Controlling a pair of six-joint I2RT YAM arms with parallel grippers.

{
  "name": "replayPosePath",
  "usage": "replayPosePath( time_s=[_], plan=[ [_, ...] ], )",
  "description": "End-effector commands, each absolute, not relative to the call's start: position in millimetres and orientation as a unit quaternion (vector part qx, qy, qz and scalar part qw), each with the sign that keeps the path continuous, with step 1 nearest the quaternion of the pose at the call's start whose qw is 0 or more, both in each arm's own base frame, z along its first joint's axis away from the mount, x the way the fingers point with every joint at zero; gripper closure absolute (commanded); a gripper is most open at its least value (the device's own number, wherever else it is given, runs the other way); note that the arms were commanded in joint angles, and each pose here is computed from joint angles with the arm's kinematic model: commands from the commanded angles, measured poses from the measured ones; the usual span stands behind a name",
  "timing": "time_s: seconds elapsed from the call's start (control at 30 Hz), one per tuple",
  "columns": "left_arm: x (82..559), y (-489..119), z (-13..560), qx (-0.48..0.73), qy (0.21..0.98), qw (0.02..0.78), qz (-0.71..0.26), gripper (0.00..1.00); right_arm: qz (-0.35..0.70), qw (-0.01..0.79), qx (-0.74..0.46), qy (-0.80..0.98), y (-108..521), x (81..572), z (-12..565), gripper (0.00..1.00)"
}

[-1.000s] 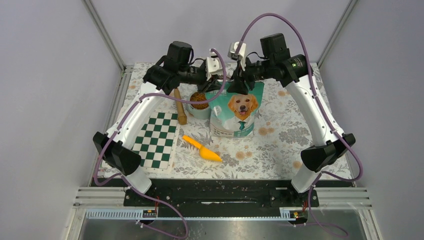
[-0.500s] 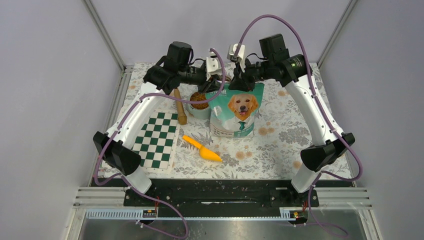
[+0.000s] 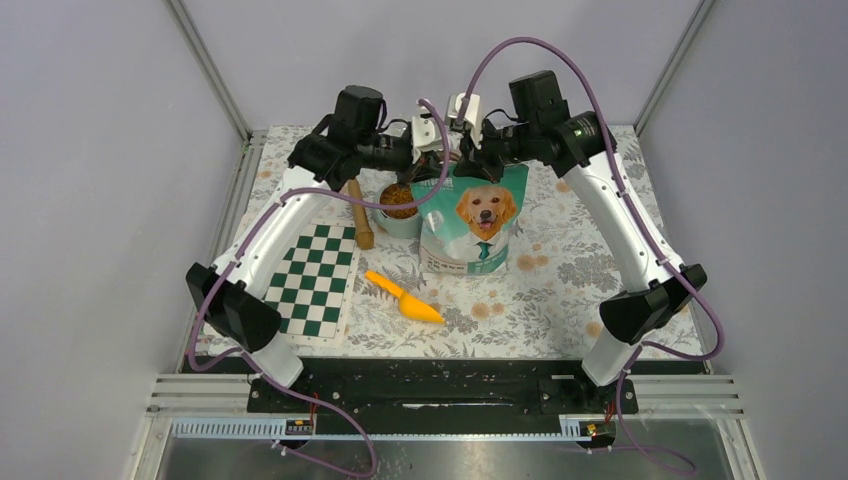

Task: Serve the pet food

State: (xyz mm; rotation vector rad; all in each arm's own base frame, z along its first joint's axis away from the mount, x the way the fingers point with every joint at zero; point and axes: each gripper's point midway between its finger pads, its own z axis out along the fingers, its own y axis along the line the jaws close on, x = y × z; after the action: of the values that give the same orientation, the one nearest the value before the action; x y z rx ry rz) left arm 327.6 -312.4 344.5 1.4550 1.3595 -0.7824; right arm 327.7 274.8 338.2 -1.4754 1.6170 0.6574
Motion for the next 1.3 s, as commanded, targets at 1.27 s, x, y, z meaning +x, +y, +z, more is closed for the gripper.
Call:
replayPosePath(
  time_s=[1.27],
  plan=[
    [341.1,-234.9,336.9,0.571,0.585,0.514,-0.258,1.0,-0.041,0.417,-0.523,0.742,97.4,339.3,332.6,0.92]
  ],
)
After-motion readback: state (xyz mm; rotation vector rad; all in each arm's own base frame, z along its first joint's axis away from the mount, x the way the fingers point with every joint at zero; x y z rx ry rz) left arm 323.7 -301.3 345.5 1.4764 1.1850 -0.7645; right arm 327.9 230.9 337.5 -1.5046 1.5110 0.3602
